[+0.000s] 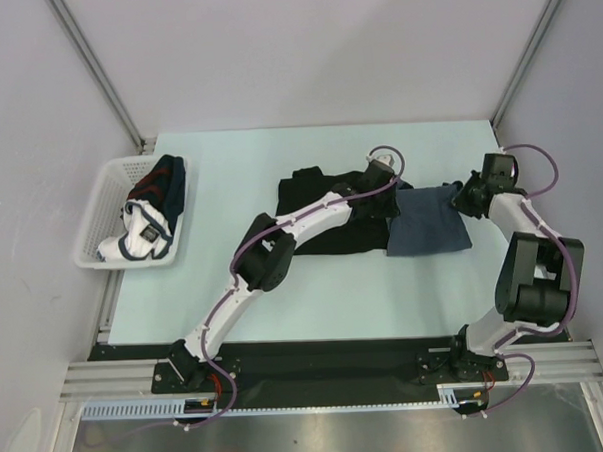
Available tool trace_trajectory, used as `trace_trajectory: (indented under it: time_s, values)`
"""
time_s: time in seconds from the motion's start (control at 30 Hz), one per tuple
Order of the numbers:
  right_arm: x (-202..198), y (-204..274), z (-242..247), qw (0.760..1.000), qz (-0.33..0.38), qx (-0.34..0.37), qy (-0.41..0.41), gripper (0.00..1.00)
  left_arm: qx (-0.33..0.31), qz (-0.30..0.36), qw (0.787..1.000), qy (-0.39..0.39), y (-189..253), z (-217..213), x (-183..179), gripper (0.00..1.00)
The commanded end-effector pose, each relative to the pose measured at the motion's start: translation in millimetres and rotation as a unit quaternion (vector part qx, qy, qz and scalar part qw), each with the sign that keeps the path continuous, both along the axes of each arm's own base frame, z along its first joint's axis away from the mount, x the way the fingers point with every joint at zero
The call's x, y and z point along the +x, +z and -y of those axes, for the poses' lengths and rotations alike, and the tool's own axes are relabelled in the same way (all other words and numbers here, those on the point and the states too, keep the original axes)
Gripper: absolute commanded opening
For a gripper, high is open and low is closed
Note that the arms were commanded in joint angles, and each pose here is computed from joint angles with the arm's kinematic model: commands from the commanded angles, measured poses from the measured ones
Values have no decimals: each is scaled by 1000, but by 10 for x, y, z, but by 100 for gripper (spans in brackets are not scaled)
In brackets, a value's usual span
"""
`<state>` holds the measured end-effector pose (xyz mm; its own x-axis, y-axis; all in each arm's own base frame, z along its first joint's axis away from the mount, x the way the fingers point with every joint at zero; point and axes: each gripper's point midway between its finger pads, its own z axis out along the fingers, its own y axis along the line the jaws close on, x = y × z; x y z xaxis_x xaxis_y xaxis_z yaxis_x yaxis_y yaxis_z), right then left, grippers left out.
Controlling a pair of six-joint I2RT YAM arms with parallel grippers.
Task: Fold and stack the tank tops
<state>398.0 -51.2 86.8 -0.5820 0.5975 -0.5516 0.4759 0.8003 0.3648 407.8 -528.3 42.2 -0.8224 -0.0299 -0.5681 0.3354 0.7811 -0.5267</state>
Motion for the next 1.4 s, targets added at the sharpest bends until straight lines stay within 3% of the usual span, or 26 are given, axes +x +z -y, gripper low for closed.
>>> trace_trajectory:
  time_s: [0.0,0.37,0.73,0.93,1.17,1.37]
  values:
    - [-14,452,-107,999,40,2,25,0,-49,70,996,-11,1140,28,-125,0]
    - [-63,720,-301,997,64,11,53,0,-67,98,993,-18,1761,-134,-231,0]
    - [80,1150,-564,993,91,9,80,0,-67,95,993,-11,1929,-350,-124,0]
    - [246,1247,-964,989,96,22,115,0,-65,100,993,8,2086,-738,81,0]
    - [560,1425,-1778,977,106,42,182,0,-49,114,991,55,2304,-1533,459,0]
    - [783,1393,-2394,967,104,58,224,0,-34,93,992,82,2154,-2121,419,0]
